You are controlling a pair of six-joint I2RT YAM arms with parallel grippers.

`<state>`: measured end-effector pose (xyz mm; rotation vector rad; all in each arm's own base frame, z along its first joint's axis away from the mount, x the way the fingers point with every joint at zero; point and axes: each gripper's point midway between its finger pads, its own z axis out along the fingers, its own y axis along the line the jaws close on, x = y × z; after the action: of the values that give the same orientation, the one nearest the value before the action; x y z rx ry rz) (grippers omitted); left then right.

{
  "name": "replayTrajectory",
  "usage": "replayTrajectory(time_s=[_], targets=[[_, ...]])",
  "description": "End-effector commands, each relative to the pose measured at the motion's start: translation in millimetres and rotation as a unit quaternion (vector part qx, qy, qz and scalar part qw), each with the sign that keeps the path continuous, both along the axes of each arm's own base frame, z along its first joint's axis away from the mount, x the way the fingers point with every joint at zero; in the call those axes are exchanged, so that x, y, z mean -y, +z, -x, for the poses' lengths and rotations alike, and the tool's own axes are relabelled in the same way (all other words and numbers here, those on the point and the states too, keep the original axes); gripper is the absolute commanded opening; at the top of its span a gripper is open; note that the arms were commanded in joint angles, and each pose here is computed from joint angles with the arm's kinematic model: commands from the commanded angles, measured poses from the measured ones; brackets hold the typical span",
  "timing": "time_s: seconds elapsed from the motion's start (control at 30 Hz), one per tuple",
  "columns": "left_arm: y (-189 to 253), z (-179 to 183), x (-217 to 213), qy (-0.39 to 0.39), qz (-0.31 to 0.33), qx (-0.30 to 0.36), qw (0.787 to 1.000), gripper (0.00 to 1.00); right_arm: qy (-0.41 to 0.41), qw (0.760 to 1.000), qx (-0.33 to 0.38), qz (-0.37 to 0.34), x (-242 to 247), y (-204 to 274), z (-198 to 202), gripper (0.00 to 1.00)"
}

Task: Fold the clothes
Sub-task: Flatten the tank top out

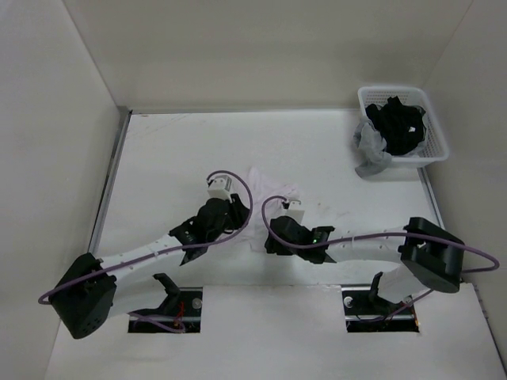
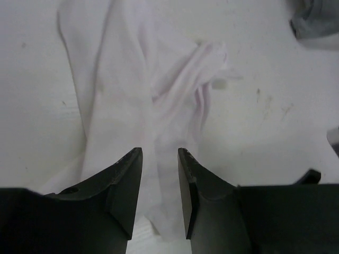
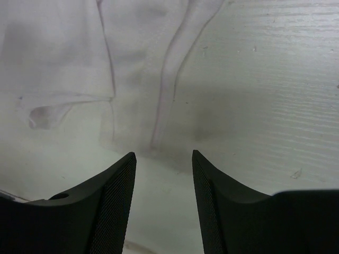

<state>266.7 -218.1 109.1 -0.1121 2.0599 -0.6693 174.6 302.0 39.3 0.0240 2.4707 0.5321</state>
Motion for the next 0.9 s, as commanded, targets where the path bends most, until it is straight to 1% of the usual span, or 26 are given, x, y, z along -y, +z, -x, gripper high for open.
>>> replayTrajectory(time_s=[0.0,0.13,0.2,0.23,0.3,0.33,0.37,0.43,0.5,0.57,0.63,0.7,0.77,0.87], targets=[[-19,21,-9,-0.008,-0.082,-0.001,0.997,0.33,-0.011,0.998,-0.003,-0.062,-23,6,-8,0.51],[-32,20,-14,0.007,-0.09,-0.018,0.996,0.36,-0.008,0.995,-0.022,-0.092,-39,-6,-10,0.45],[-33,15,-17,0.019,-0.085,-0.02,0.996,0.39,-0.004,0.994,-0.033,-0.106,-46,-13,-14,0.37],[-33,11,-21,0.028,-0.083,-0.02,0.996,0.4,-0.003,0.993,-0.035,-0.111,-48,-15,-18,0.31],[-31,4,-25,0.038,-0.08,-0.017,0.996,0.41,-0.009,0.992,-0.035,-0.121,-48,-16,-29,0.12],[-32,1,-27,0.041,-0.08,-0.017,0.996,0.41,-0.017,0.992,-0.027,-0.122,-43,-13,-36,0.04],[-31,-1,-29,0.042,-0.078,-0.018,0.996,0.42,-0.029,0.992,-0.014,-0.12,-34,-7,-45,0.0],[-32,-5,-30,0.039,-0.072,-0.024,0.996,0.39,-0.064,0.992,0.028,-0.106,-5,12,-66,0.0],[-33,-8,-30,0.035,-0.062,-0.028,0.997,0.35,-0.094,0.99,0.07,-0.075,27,34,-85,0.0],[-34,-9,-30,0.032,-0.052,-0.033,0.998,0.33,-0.113,0.987,0.101,-0.046,53,53,-102,0.0],[-38,-11,-30,0.029,-0.043,-0.041,0.998,0.32,-0.123,0.985,0.117,-0.025,68,62,-119,0.01],[-40,-10,-26,0.024,-0.032,-0.047,0.998,0.33,-0.133,0.983,0.124,-0.002,81,61,-136,0.01],[-39,-7,-19,0.012,-0.015,-0.05,0.999,0.36,-0.146,0.982,0.122,0.01,89,56,-150,0.01],[-33,-1,1,-0.017,0.022,-0.052,0.998,0.41,-0.142,0.983,0.115,0.014,86,49,-159,0.01]])
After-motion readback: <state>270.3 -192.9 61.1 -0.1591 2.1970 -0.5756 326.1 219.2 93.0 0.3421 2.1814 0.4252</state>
